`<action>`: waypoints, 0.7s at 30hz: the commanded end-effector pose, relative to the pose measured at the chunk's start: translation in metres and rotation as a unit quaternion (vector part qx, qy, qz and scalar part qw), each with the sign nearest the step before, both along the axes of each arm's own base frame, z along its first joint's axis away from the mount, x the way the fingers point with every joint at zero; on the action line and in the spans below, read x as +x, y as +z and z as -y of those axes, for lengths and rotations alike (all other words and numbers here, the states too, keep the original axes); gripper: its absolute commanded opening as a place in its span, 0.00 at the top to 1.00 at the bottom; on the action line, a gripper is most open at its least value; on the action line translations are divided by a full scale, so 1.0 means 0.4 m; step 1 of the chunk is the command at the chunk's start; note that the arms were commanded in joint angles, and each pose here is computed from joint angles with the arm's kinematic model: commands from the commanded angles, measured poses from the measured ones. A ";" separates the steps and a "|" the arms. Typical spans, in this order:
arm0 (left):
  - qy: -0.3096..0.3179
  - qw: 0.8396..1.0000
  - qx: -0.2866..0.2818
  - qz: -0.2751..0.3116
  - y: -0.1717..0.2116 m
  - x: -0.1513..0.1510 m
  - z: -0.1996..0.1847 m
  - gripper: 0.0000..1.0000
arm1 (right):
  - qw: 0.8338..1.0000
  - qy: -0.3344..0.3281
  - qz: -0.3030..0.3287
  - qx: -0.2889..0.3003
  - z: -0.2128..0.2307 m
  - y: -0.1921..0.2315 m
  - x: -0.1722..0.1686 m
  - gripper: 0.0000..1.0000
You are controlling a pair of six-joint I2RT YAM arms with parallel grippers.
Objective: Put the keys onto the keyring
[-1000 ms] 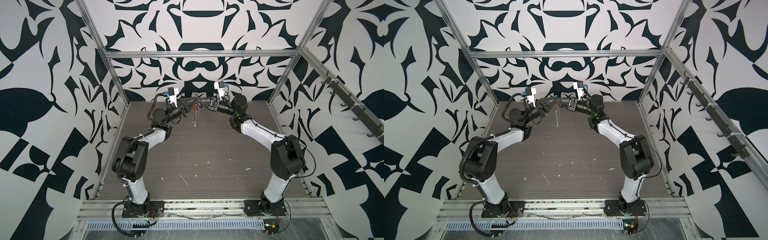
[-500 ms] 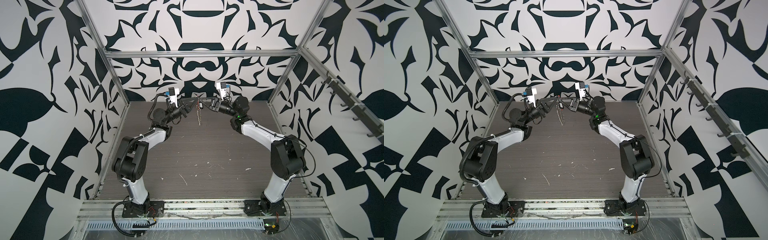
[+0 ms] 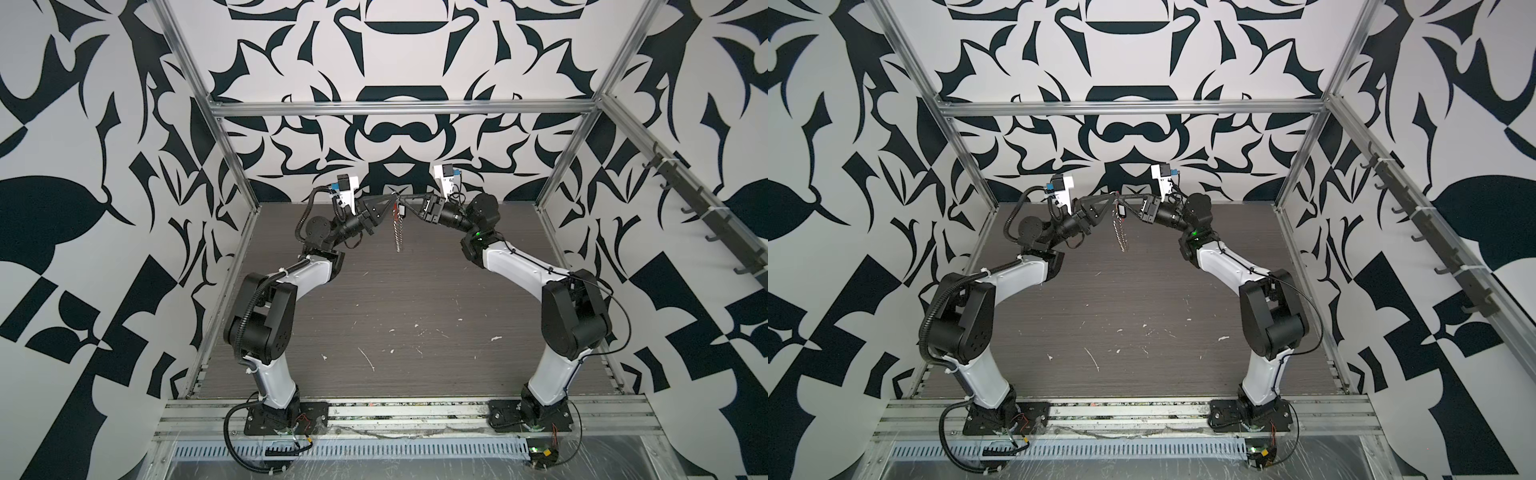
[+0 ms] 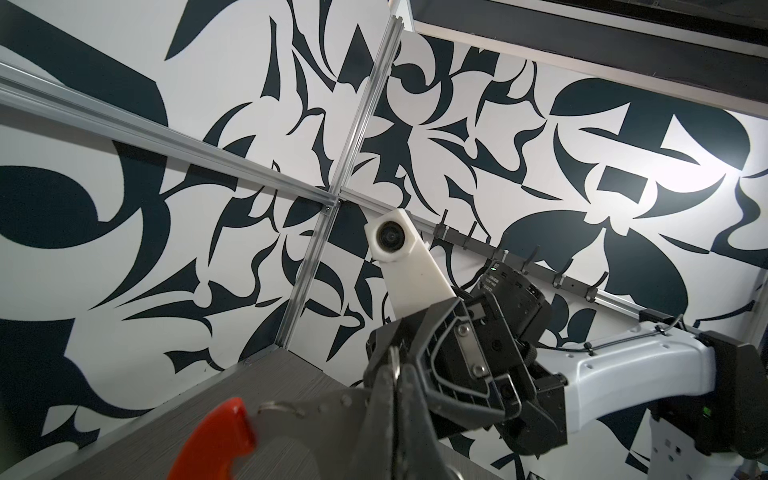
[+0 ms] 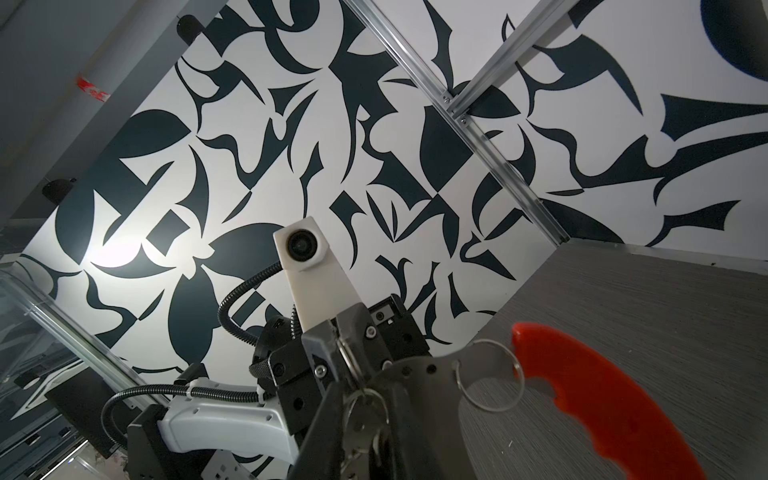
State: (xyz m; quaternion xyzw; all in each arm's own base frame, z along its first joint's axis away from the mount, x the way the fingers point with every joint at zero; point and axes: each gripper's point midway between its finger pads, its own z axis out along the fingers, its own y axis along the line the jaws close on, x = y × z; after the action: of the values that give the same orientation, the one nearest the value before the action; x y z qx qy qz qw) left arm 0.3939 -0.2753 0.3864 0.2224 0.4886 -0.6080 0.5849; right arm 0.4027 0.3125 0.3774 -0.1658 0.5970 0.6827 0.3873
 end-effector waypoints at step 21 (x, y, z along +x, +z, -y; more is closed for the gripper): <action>-0.002 0.997 -0.036 0.068 0.123 -0.045 -0.016 1.00 | 0.999 -0.025 0.026 -0.006 0.047 0.043 -0.019 0.80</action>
State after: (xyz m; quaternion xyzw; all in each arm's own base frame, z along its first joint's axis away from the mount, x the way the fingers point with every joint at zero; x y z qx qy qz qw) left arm 0.3933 -0.2748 0.4064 0.2253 0.4703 -0.6103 0.5963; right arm 0.4043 0.3080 0.3642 -0.1528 0.6150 0.6792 0.3704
